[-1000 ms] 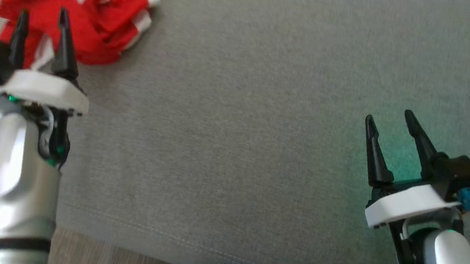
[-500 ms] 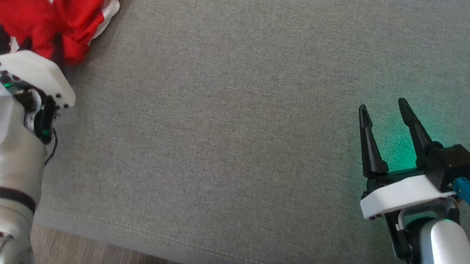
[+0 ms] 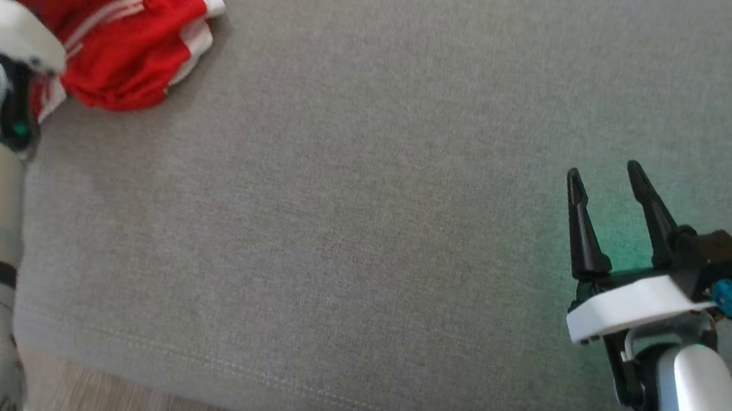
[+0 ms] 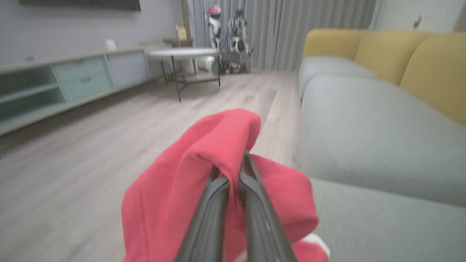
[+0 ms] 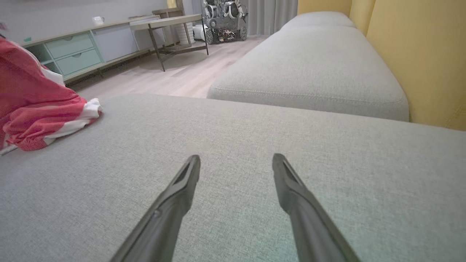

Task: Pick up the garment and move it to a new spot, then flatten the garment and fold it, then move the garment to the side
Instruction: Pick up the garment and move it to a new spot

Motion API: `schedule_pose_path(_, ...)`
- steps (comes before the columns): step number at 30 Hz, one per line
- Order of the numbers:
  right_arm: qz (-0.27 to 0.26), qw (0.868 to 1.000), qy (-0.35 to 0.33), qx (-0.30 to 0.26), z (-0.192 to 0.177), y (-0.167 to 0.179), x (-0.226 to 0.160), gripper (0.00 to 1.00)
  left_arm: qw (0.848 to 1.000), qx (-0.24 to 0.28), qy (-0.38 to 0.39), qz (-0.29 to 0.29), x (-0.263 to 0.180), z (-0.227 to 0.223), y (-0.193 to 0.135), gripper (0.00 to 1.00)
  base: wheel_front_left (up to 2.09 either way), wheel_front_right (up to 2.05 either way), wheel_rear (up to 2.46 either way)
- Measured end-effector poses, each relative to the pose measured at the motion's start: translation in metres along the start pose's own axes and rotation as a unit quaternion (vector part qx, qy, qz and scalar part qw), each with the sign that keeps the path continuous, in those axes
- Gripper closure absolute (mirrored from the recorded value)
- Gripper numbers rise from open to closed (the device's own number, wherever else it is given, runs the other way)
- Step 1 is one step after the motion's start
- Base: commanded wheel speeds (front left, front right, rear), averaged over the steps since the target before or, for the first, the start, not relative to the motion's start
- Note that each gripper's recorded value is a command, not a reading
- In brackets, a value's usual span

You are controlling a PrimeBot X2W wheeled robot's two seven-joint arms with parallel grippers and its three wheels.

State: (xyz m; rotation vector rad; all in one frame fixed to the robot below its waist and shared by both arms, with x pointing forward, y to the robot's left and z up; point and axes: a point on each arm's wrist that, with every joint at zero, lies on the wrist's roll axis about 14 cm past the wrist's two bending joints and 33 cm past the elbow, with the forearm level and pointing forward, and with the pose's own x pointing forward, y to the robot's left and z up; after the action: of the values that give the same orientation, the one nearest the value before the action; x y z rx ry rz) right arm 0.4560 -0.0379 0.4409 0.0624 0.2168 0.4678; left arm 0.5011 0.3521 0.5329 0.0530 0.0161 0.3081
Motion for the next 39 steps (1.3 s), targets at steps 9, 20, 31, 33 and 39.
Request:
schedule_pose_path(9,-0.015,0.999,-0.03,-0.002,0.024,0.003,-0.03,0.0,0.99,0.012,-0.14,-0.019,-0.048,0.084,0.004,1.0,0.0,0.0,0.0)
schedule_pose_path(20,-0.062,0.996,-0.054,0.021,0.033,-0.012,-0.084,0.0,0.984,-0.016,-0.161,-0.073,-0.133,0.078,-0.035,1.0,0.0,0.0,0.0)
schedule_pose_path(31,-0.112,0.991,-0.064,0.027,0.036,-0.037,-0.113,0.0,0.971,-0.051,-0.095,-0.215,-0.161,0.044,-0.146,1.0,0.0,0.0,0.0)
schedule_pose_path(33,-0.122,0.99,-0.063,0.029,0.035,-0.044,-0.116,0.0,0.961,-0.052,-0.086,-0.256,-0.16,0.039,-0.177,1.0,0.0,0.0,0.0)
schedule_pose_path(39,-0.149,0.986,-0.07,0.03,0.04,-0.064,-0.117,0.0,0.929,-0.051,-0.086,-0.356,-0.149,0.043,-0.256,1.0,0.0,0.0,0.0)
